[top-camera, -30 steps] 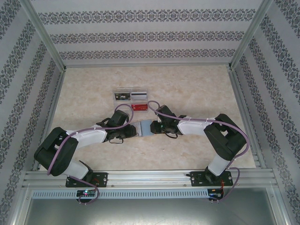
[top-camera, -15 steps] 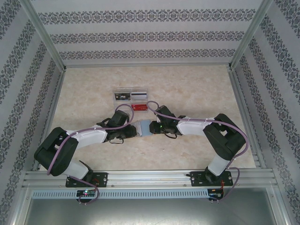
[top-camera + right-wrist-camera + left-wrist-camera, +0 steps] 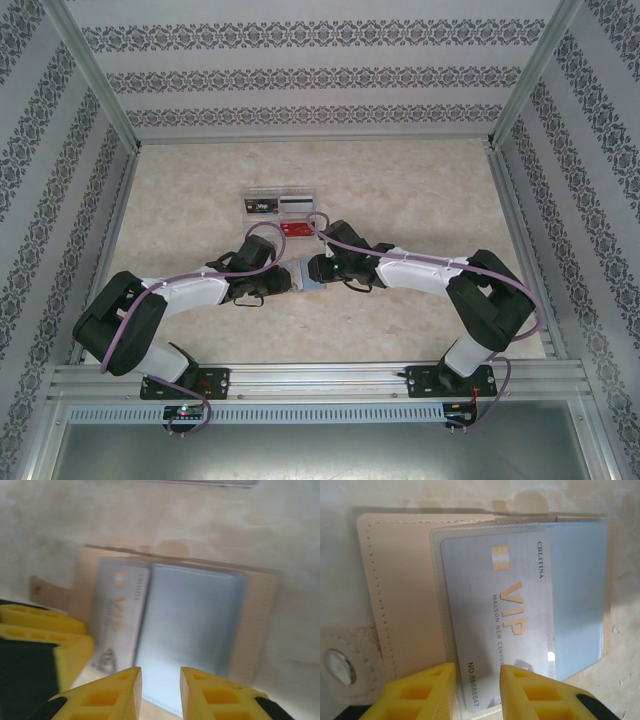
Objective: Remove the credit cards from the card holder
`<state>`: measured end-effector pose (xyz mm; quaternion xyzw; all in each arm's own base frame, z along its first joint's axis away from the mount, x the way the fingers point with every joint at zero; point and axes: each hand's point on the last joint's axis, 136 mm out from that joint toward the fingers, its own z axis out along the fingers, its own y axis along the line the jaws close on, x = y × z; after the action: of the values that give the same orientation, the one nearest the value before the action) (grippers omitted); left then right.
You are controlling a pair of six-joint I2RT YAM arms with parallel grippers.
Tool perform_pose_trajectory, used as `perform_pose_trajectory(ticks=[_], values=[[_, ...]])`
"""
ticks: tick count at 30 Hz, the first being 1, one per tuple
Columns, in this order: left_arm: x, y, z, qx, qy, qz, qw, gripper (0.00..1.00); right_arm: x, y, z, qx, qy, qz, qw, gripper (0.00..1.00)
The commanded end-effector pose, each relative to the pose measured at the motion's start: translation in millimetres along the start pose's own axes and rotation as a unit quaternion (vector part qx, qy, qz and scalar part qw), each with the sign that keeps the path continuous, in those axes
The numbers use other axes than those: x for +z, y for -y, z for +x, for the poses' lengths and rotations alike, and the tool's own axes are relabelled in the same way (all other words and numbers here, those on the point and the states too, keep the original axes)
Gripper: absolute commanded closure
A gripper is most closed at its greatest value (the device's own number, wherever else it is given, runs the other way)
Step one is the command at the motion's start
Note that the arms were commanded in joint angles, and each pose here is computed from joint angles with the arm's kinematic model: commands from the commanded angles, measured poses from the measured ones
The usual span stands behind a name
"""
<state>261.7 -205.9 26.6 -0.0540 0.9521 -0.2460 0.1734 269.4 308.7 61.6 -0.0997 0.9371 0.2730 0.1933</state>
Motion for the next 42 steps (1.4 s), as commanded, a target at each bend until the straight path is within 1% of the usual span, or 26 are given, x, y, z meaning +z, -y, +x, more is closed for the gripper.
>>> perform_pose_trajectory(ticks=[1, 9, 32, 37, 40, 42], values=[[2.1, -0.6, 2.9, 0.011, -0.002, -0.009, 1.000, 0.70, 11.4, -19.2, 3.2, 0.009, -0.023, -0.040, 0.999, 0.76], [1.1, 0.5, 1.7, 0.012, 0.000, -0.008, 1.000, 0.70, 26.1, -28.2, 7.9, 0.025, -0.046, -0.066, 0.996, 0.77], [1.9, -0.6, 2.7, 0.010, -0.001, -0.008, 1.000, 0.70, 41.6, -22.8, 15.1, 0.040, -0.064, -0.064, 0.995, 0.78], [2.0, -0.5, 3.4, 0.010, -0.003, -0.007, 1.000, 0.70, 43.0, -23.3, 16.6, 0.043, -0.067, -0.067, 0.995, 0.83], [1.8, -0.3, 3.0, 0.010, -0.002, -0.007, 1.000, 0.70, 42.9, -24.1, 16.2, 0.044, -0.066, -0.070, 0.994, 0.91], [1.8, -0.6, 2.9, 0.010, -0.002, -0.009, 1.000, 0.70, 42.5, -23.1, 16.6, 0.044, -0.066, -0.069, 0.994, 0.98]])
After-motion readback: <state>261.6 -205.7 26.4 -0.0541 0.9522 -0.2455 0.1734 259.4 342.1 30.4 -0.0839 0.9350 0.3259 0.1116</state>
